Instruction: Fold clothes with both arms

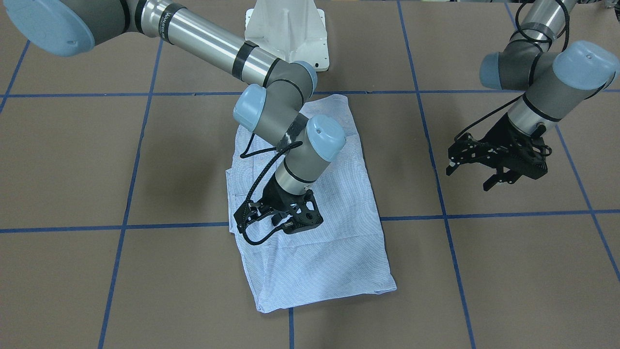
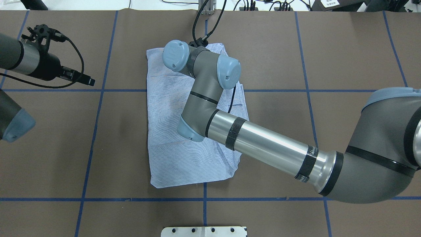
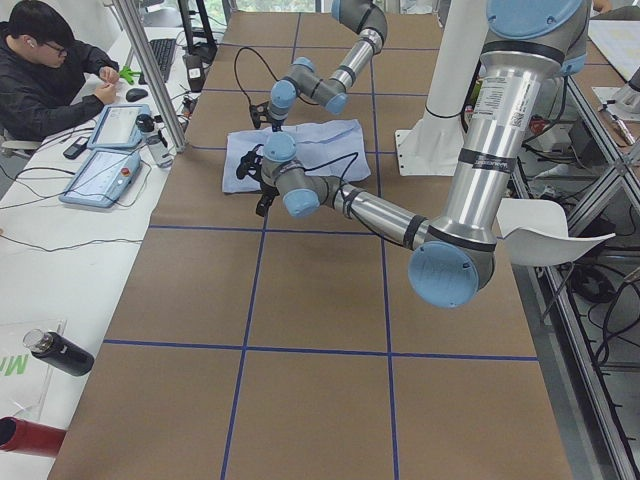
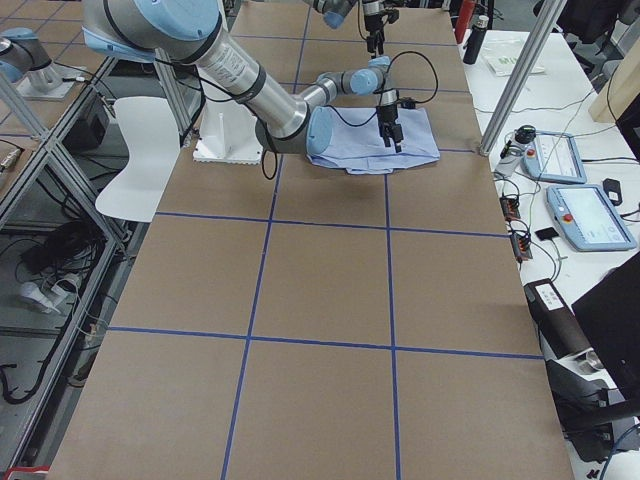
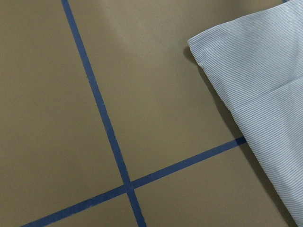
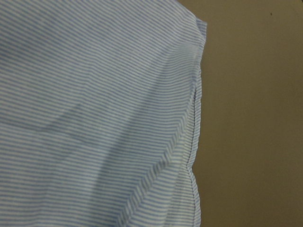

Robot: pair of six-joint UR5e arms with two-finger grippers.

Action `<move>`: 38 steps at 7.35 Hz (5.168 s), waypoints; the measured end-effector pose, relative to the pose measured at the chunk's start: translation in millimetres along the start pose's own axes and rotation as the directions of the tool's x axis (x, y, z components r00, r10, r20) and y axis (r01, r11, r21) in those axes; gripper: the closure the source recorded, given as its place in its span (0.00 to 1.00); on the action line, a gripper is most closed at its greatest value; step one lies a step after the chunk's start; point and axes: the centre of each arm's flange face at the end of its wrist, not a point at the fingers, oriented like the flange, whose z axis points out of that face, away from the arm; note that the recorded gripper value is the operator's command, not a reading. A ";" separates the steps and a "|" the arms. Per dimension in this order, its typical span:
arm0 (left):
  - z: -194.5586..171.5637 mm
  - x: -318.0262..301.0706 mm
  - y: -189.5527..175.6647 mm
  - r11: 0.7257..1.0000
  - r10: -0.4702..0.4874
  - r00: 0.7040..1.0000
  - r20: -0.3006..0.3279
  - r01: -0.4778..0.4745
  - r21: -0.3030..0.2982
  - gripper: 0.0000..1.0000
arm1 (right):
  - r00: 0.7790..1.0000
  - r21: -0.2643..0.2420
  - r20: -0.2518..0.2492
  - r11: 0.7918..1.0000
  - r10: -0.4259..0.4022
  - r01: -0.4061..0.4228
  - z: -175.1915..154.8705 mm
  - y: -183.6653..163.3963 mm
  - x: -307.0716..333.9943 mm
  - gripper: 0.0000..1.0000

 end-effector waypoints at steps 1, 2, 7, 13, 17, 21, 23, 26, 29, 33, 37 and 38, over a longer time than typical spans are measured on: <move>0.1 0.7 -0.2 1.000 0.000 1.000 -0.001 0.000 0.000 0.00 | 1.000 -0.010 -0.012 1.000 -0.022 0.022 1.8 1.1 1.4 0.00; 0.2 1.0 -0.3 1.000 0.001 1.000 -0.001 -0.001 0.000 0.00 | 0.998 -0.028 -0.029 0.998 -0.053 0.052 2.9 2.4 4.4 0.00; 0.4 2.0 -0.8 1.000 0.002 1.000 -0.002 -0.002 0.001 0.00 | 0.999 0.045 0.005 0.998 0.042 -0.042 -9.2 -10.8 12.7 0.00; 1.7 2.4 -1.0 1.000 0.002 1.000 -0.002 -0.002 -0.001 0.00 | 1.000 0.003 -0.023 1.000 0.002 -0.002 13.2 -1.8 9.7 0.00; 1.0 2.7 -1.3 1.000 0.001 1.000 -0.002 -0.001 0.001 0.00 | 0.991 -0.050 -0.065 0.992 -0.119 0.115 27.8 32.4 40.8 0.00; 0.2 4.1 -2.1 1.000 0.001 1.000 -0.004 -0.001 0.003 0.00 | 0.982 -0.025 -0.045 0.983 -0.183 0.182 37.3 43.2 104.0 0.00; -9.2 12.0 -2.9 0.999 -0.040 0.999 -0.016 0.040 0.017 0.00 | 0.985 0.030 0.105 0.991 -0.136 0.133 -3.5 55.6 139.4 0.00; -50.5 80.6 10.7 0.973 -0.231 0.972 -0.050 0.231 -0.008 0.00 | 0.946 0.042 0.314 0.995 0.077 -0.095 -46.8 129.9 188.3 0.00; -46.9 184.1 58.4 0.910 -0.412 0.908 -0.071 0.407 -0.082 0.00 | 0.769 -0.065 0.502 0.903 0.397 -0.424 -69.7 180.5 179.5 0.01; 14.0 269.7 140.1 0.776 -0.630 0.776 -0.012 0.629 -0.052 0.00 | 0.615 -0.212 0.526 0.790 0.588 -0.575 -68.4 207.5 140.4 0.00; 62.0 286.0 178.8 0.767 -0.638 0.768 0.058 0.640 -0.043 0.26 | 0.615 -0.207 0.522 0.787 0.591 -0.582 -67.0 213.2 129.3 0.00; 73.0 294.7 187.1 0.761 -0.643 0.763 0.069 0.646 -0.059 0.30 | 0.615 -0.205 0.523 0.787 0.591 -0.582 -67.1 213.5 128.7 0.00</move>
